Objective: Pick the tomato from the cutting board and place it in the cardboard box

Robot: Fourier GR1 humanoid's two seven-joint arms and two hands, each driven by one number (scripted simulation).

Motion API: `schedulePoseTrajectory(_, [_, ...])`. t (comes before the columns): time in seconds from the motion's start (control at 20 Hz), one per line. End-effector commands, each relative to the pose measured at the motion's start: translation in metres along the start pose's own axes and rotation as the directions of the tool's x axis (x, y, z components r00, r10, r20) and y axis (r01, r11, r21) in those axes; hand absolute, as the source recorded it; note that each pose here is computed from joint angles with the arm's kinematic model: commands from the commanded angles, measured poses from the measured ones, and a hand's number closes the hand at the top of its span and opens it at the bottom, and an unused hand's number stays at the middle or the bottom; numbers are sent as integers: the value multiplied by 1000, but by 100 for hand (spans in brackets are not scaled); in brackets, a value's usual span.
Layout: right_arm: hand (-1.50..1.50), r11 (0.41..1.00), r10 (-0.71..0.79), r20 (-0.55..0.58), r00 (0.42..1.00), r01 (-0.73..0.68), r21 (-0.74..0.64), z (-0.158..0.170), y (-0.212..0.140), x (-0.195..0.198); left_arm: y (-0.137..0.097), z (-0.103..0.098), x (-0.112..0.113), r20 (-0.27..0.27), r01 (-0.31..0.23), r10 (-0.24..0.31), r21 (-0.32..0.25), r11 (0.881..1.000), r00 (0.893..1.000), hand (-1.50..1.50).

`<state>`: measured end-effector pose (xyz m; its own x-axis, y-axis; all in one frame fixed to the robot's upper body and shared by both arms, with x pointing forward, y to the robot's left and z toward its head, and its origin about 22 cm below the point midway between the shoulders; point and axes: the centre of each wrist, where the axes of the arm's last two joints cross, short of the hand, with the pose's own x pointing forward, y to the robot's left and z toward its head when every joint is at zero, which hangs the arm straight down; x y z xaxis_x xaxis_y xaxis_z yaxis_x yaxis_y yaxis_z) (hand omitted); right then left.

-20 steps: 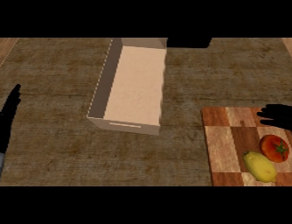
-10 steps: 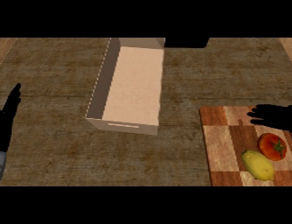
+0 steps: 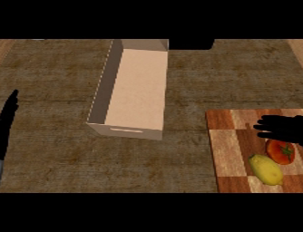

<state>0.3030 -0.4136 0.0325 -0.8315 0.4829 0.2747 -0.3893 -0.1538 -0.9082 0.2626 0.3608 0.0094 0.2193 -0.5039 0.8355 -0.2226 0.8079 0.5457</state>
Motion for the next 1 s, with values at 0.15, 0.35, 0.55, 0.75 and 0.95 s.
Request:
schedulePoseTrajectory(0.15, [-150, 999, 17, 187, 982, -22, 28, 14, 3, 11, 5, 2, -4, -15, 4, -4, 2, 1000, 1000, 0])
schedulePoseTrajectory(0.35, [-150, 997, 50, 90, 995, -56, 58, 0, 2, 8, 4, 3, 11, -1, -12, 12, 5, 1000, 1000, 0])
schedulePoseTrajectory(0.55, [-150, 994, 40, 57, 998, -46, 95, -12, 25, 18, -12, 9, 10, -6, -25, 25, 0, 1000, 1000, 0])
schedulePoseTrajectory(0.75, [150, 998, 27, 42, 999, -29, 47, -9, 42, 13, 14, -6, 7, 7, -7, 7, 11, 1000, 1000, 0])
schedulePoseTrajectory(0.95, [150, 981, 146, 39, 989, -140, -133, -36, 30, 7, -2, 6, -2, 11, -20, 20, -9, 1000, 1000, 0])
